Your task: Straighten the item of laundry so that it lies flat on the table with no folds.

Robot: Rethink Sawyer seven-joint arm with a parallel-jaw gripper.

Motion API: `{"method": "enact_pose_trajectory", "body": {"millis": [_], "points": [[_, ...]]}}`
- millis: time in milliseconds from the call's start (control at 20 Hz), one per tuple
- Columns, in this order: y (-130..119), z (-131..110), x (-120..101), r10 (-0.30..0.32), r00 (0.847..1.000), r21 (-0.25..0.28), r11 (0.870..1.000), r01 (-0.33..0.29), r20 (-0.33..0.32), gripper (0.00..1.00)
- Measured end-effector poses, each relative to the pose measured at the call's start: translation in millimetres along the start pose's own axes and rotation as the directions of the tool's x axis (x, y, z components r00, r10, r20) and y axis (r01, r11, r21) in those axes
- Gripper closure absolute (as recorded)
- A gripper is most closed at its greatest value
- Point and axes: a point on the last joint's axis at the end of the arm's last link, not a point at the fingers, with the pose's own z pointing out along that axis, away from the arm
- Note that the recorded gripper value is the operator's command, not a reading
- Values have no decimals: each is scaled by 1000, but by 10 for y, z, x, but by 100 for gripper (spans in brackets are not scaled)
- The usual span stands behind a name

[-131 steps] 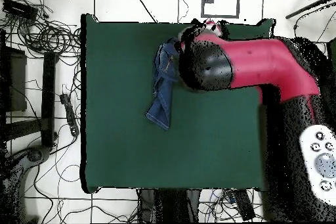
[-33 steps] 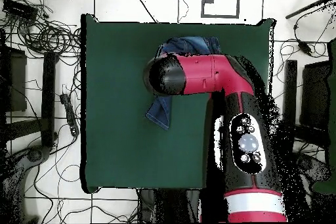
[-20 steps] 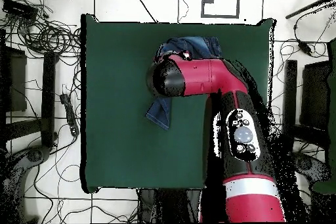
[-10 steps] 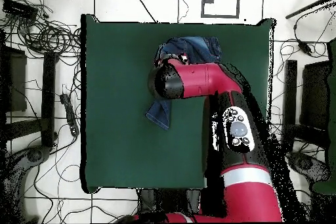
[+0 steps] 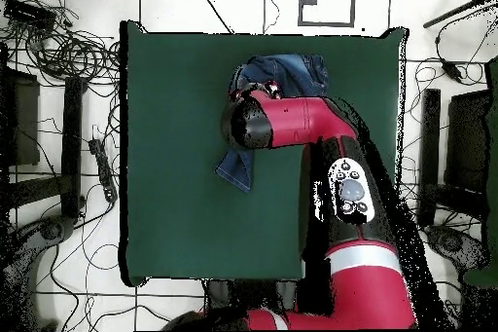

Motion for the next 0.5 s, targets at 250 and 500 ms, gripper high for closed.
{"method": "enact_pose_trajectory", "body": {"millis": [250,500], "points": [[-44,20,20,-3,1000,16,1000,3,16,100],[-58,69,72,-14,999,35,999,13,33,100]]}}
